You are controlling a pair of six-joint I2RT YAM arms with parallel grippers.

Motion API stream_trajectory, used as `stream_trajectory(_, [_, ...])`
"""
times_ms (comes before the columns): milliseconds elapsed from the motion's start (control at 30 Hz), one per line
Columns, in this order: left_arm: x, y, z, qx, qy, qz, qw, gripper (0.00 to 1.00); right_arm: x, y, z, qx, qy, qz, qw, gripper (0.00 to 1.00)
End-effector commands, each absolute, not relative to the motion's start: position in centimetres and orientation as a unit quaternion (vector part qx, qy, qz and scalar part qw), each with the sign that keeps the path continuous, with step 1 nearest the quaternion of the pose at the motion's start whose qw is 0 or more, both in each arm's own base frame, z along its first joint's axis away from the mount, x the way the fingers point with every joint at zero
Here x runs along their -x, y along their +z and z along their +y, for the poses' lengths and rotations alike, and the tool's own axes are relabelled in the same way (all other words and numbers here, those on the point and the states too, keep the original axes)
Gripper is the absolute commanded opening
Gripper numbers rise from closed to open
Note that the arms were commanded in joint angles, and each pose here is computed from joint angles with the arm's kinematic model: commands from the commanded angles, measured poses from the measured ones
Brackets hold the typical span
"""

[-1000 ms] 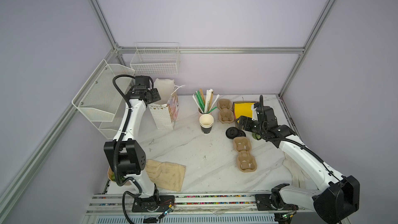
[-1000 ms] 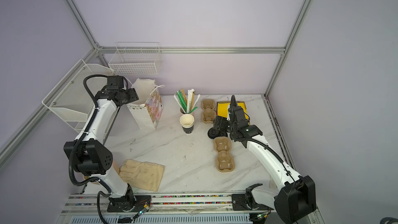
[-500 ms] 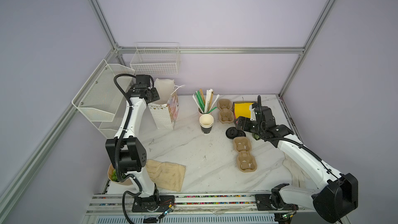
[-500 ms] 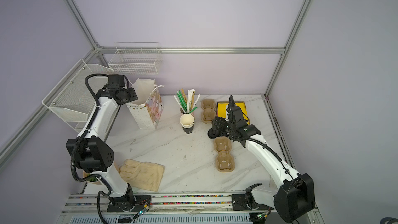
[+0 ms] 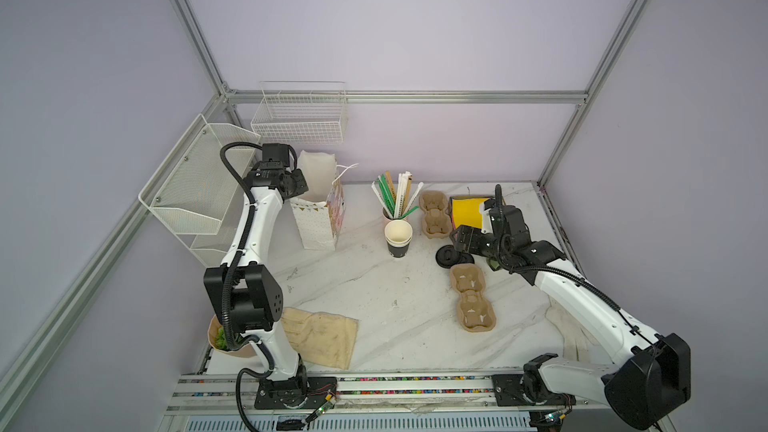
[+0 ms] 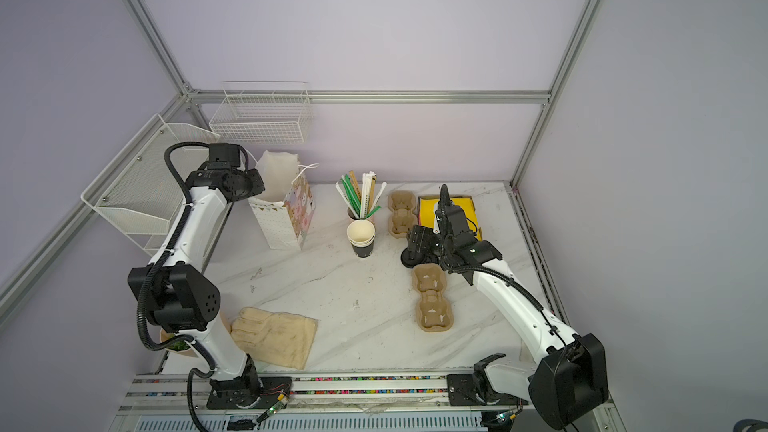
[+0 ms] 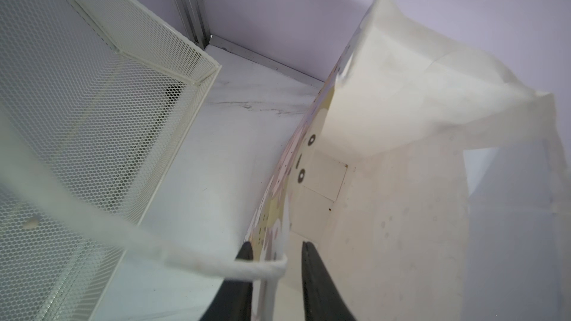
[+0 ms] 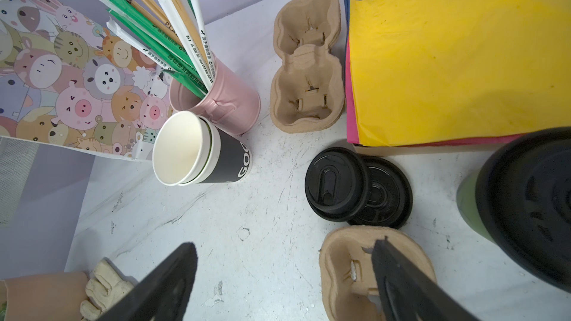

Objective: Pack a coffee takeout order
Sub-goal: Pick up the takeout bag from the top-left of the table.

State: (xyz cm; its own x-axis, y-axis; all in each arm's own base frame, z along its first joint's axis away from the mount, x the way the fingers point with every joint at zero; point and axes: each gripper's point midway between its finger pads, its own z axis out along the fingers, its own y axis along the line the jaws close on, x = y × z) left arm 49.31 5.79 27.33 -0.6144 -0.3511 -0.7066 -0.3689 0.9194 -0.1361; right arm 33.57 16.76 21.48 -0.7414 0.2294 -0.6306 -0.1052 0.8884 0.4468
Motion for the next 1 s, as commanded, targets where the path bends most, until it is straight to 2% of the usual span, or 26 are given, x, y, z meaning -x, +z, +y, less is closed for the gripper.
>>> stream_trajectory(0, [-49.9, 32.5, 6.0, 0.196, 0.004, 0.873, 0.446, 0.24, -33.6, 21.1, 17.0, -0.035, 0.235, 0.904, 0.356, 0.92])
stream_trajectory(300, [-48.8, 33.7, 5.4, 0.192, -0.012, 0.871, 0.453, 0.05, -33.5, 21.0, 17.7, -0.025, 0.240, 0.905, 0.350, 0.91])
stream_trajectory(433, [-48.2, 34.0, 5.1, 0.189, -0.018, 0.870, 0.454, 0.00, -33.4, 21.1, 17.9, -0.021, 0.241, 0.905, 0.349, 0.91])
stream_trajectory(733, [-44.2, 37.5, 3.5, 0.186, -0.059, 0.856, 0.479, 0.00, -33.1, 21.4, 18.3, -0.012, 0.244, 0.905, 0.348, 0.91])
stream_trajectory(967, [-40.7, 38.1, 0.8, 0.155, -0.086, 0.864, 0.472, 0.00, -33.1, 21.6, 18.7, -0.008, 0.245, 0.905, 0.347, 0.91])
